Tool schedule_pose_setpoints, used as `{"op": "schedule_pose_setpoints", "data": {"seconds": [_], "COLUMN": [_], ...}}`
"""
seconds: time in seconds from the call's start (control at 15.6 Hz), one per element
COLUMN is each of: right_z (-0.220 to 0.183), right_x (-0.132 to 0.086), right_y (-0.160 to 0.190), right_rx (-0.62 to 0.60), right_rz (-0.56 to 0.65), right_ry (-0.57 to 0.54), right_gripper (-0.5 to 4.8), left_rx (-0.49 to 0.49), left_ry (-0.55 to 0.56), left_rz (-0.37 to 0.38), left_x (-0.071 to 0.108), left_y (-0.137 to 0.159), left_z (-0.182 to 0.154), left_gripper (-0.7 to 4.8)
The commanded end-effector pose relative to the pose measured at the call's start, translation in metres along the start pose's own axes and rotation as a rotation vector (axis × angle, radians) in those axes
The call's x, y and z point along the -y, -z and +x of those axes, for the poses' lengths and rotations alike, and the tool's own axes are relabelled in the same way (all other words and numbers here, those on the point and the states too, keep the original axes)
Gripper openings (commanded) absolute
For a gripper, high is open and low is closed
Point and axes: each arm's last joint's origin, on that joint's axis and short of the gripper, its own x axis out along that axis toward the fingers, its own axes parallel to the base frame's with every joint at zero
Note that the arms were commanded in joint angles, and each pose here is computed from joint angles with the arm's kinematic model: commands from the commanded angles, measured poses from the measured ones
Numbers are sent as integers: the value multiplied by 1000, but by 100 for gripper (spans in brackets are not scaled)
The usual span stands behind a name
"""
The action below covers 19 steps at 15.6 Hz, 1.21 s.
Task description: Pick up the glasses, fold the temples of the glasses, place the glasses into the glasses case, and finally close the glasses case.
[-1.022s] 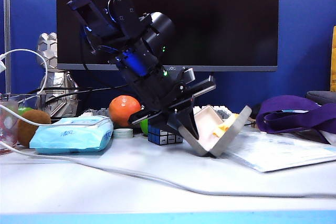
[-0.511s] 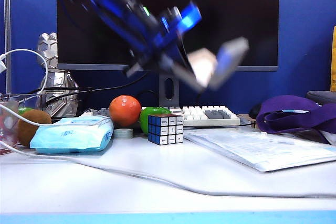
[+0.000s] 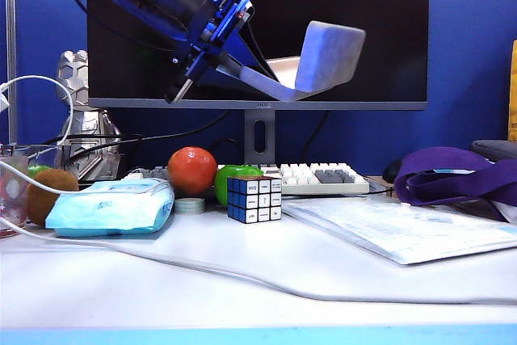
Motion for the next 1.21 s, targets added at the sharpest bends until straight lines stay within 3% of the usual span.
{"op": "schedule_pose_setpoints", "data": {"seconds": [0.06,0.13,0.26,0.38,0.45,0.58,0.64,0.89,1.02,1.21], "right_z": [-2,-2,-1,1,3,7,13,25,27,27], "right_x": [4,5,9,14,18,22,23,23,26,30], "right_y": [4,5,12,16,18,21,28,52,59,59], "right_rx": [-16,-27,-85,-121,-145,-181,-233,-422,-498,-543], "right_rz": [-70,-88,-108,-77,-64,-101,-135,-286,-400,-632], "right_ry": [85,103,149,169,181,190,206,253,272,325], "right_gripper": [-5,-6,-6,-5,-5,-5,-6,-5,-5,-5], "left_rx": [28,36,8,-30,-56,-92,-126,-195,-257,-290], "left_ry": [-54,-142,-491,-642,-707,-758,-787,-784,-716,-572], "left_rz": [99,125,271,380,479,631,756,836,926,992], "left_x": [2,0,-3,3,11,24,32,32,33,34], "left_y": [-2,-1,7,13,17,23,28,39,45,48], "left_z": [-4,-4,-1,4,9,18,27,50,60,64], "left_gripper": [-6,-6,-6,-6,-6,-6,-6,-6,-6,-6]}}
